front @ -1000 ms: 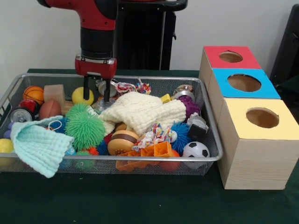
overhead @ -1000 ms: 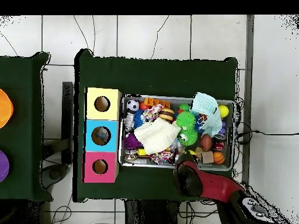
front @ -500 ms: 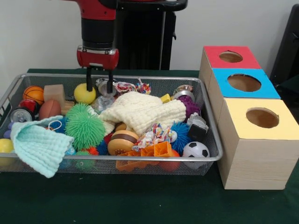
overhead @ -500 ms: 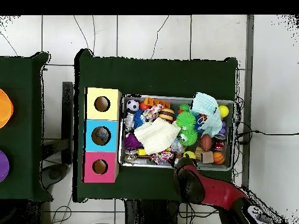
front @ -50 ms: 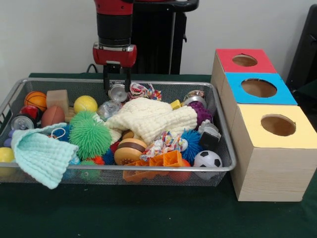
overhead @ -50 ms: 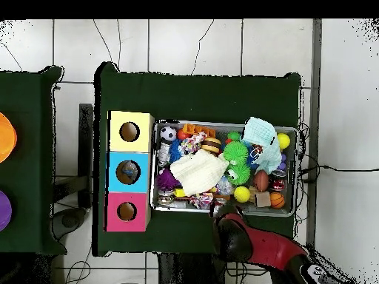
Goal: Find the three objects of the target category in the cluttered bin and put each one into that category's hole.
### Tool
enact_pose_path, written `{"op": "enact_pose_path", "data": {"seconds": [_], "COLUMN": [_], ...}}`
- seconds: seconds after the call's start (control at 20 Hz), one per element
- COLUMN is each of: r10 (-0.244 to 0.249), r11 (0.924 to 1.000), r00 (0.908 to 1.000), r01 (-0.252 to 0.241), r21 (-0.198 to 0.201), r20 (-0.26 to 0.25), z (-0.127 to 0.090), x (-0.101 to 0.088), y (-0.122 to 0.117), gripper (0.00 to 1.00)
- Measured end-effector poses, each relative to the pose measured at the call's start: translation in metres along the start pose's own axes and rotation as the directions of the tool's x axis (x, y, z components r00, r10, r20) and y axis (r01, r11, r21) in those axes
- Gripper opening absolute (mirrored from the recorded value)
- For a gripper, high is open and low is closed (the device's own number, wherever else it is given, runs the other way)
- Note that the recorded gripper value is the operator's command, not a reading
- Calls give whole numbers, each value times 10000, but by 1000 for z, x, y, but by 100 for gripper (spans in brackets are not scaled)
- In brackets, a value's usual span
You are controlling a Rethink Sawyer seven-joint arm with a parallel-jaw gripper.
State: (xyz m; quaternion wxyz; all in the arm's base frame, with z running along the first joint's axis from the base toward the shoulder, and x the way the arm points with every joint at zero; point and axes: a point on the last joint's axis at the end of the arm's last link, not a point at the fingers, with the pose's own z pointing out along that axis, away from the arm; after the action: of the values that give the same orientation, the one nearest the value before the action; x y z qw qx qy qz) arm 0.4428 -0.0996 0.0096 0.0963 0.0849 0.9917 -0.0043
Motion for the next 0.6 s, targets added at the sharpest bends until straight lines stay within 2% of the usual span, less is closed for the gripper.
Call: {"op": "enact_pose_path", "data": {"seconds": [0.6], "r10": [3], "r11": [10000], "r00": [10000], "r01": [-3], "r21": [-47], "r20": [-44], "z": [2], "x": [1], "y": [3], "gripper": [100]}}
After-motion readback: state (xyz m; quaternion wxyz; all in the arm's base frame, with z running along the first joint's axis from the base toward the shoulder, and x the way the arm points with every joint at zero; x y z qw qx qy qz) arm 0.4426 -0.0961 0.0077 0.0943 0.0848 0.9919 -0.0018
